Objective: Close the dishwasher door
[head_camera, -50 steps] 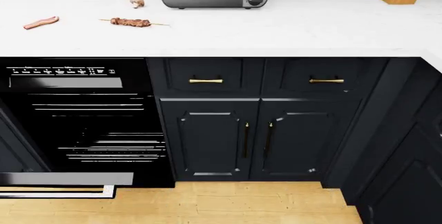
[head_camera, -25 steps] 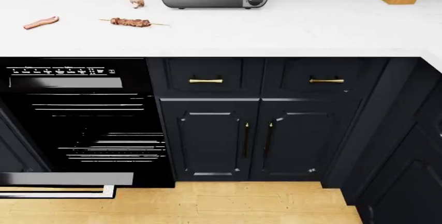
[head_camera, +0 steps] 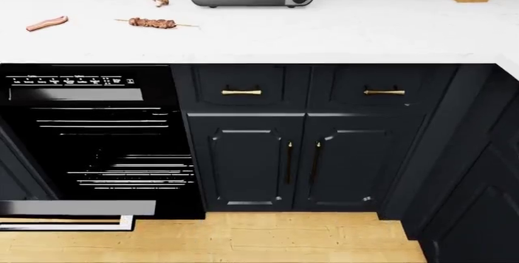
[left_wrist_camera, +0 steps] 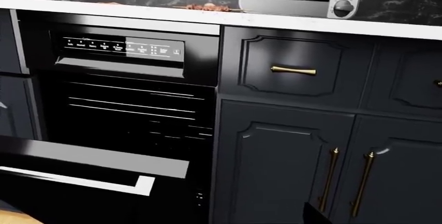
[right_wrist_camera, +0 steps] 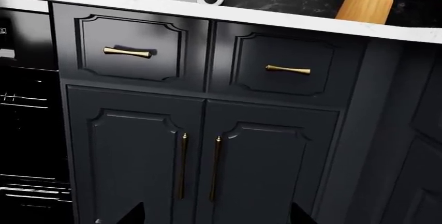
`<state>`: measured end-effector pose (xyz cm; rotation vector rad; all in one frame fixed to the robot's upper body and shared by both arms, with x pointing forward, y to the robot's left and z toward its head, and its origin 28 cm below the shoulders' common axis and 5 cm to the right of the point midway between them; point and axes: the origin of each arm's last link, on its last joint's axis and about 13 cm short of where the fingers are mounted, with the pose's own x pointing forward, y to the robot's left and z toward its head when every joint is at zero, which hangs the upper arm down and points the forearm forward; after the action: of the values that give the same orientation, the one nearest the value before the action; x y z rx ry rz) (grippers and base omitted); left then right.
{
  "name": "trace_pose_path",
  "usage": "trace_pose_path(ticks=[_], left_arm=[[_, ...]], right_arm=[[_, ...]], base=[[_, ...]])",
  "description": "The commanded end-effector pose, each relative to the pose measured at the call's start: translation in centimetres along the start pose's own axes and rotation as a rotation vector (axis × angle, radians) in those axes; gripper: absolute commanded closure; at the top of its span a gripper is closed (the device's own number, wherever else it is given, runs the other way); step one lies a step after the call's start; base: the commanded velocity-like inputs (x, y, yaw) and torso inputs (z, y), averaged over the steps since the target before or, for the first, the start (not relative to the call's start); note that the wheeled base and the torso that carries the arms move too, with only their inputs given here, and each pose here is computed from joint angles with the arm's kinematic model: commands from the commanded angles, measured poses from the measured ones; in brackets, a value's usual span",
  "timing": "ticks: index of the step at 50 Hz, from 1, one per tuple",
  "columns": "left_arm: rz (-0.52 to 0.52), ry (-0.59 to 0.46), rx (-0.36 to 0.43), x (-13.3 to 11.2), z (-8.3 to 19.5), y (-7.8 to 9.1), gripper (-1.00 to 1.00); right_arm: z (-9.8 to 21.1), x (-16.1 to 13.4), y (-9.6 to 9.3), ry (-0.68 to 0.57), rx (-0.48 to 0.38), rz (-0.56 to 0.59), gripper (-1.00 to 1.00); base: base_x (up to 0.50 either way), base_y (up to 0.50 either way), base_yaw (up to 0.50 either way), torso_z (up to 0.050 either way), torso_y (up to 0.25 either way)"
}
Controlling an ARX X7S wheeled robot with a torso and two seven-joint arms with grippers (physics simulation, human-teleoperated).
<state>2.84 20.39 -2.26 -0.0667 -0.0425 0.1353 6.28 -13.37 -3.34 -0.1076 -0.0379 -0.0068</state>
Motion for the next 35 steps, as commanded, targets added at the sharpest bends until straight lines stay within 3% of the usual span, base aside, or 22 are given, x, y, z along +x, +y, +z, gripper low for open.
trace_pose_path(ticks=[1, 35], left_arm=[[0.004, 0.0, -0.005, -0.22, 0.08, 0.14, -1.0], [0.009, 0.001, -0.011, -0.45, 0.15, 0.27, -1.0]], right_arm=[[-0.02, -0.04, 0.07, 0.001, 0.0, 0.001, -1.0], [-0.18, -0.3, 0.17, 0.006, -0.001, 0.004, -1.0]], base=[[0.0, 0.0, 0.0, -0.021, 0.0], [0.0, 0.0, 0.0, -0.02, 0.0]])
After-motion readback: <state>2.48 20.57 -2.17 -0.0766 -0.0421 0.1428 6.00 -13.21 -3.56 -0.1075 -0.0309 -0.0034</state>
